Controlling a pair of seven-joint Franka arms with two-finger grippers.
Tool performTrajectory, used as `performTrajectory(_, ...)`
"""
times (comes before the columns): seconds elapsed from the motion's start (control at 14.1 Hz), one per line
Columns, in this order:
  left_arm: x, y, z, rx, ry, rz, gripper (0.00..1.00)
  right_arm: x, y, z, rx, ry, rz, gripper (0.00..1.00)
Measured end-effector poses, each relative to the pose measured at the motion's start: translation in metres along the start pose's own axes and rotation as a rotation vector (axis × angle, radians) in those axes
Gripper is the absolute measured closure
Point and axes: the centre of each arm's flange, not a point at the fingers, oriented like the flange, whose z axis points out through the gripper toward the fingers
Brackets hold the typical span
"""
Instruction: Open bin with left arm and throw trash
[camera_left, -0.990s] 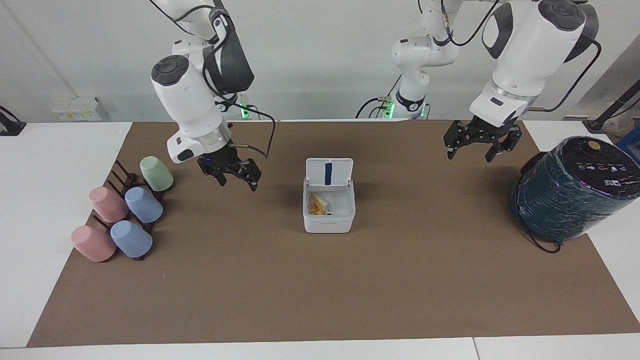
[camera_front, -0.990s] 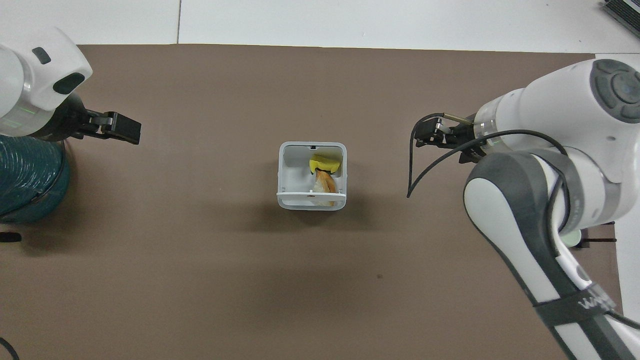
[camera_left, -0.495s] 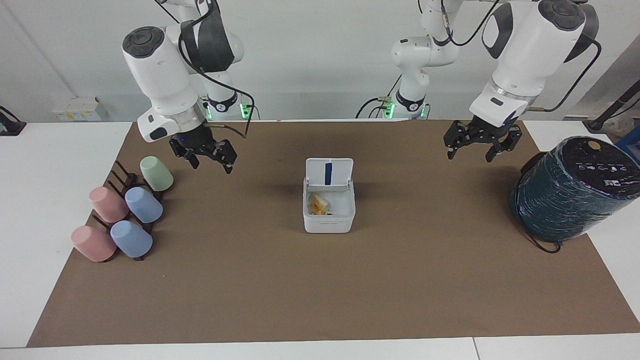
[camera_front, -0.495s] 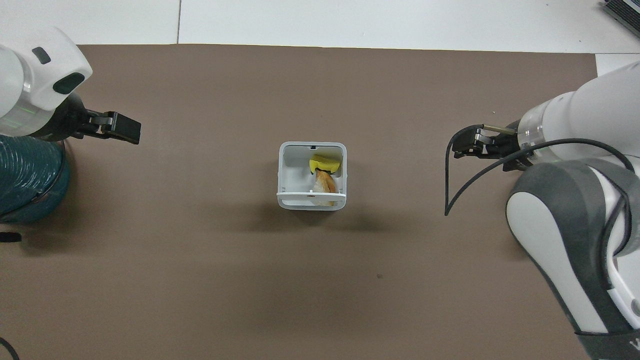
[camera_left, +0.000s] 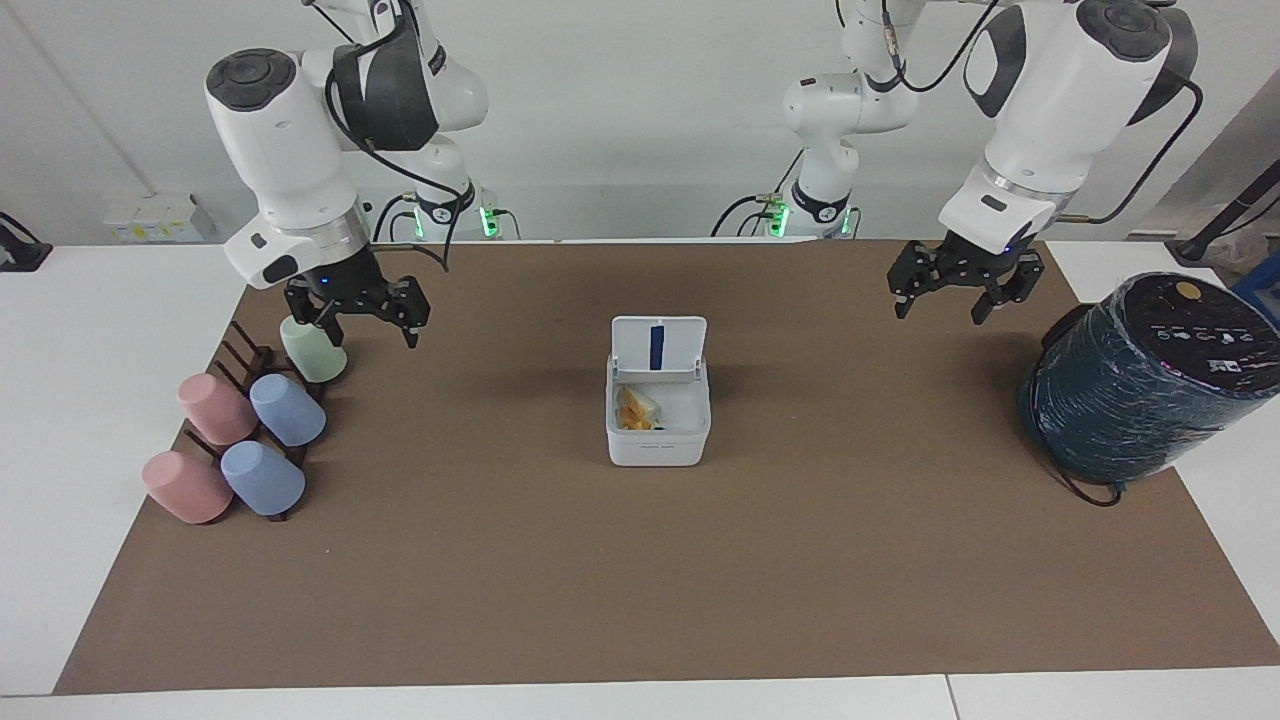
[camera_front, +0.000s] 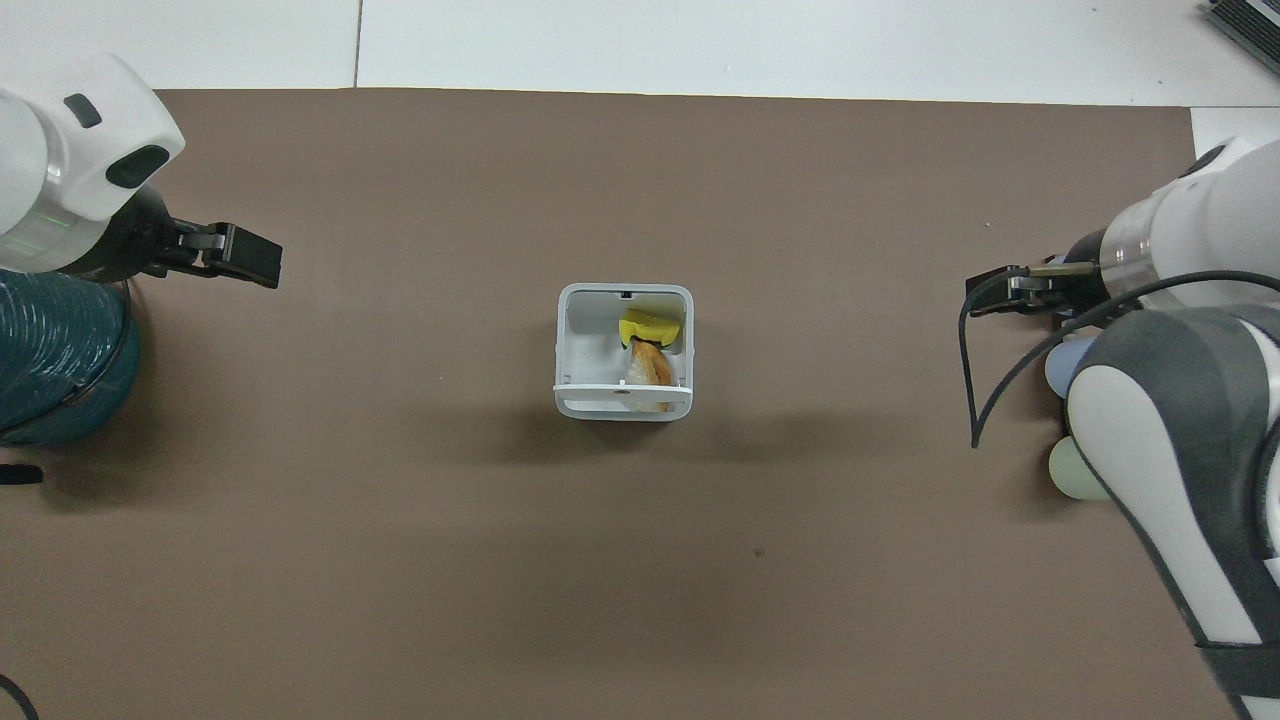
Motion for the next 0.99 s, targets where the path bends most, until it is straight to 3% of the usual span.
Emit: performTrajectory(0.99,0.000,0.000,0.000,0.000,0.002,0.000,0.00,-0.019,-0.008,-0.037,0.003,0.026,-0.024,0.00)
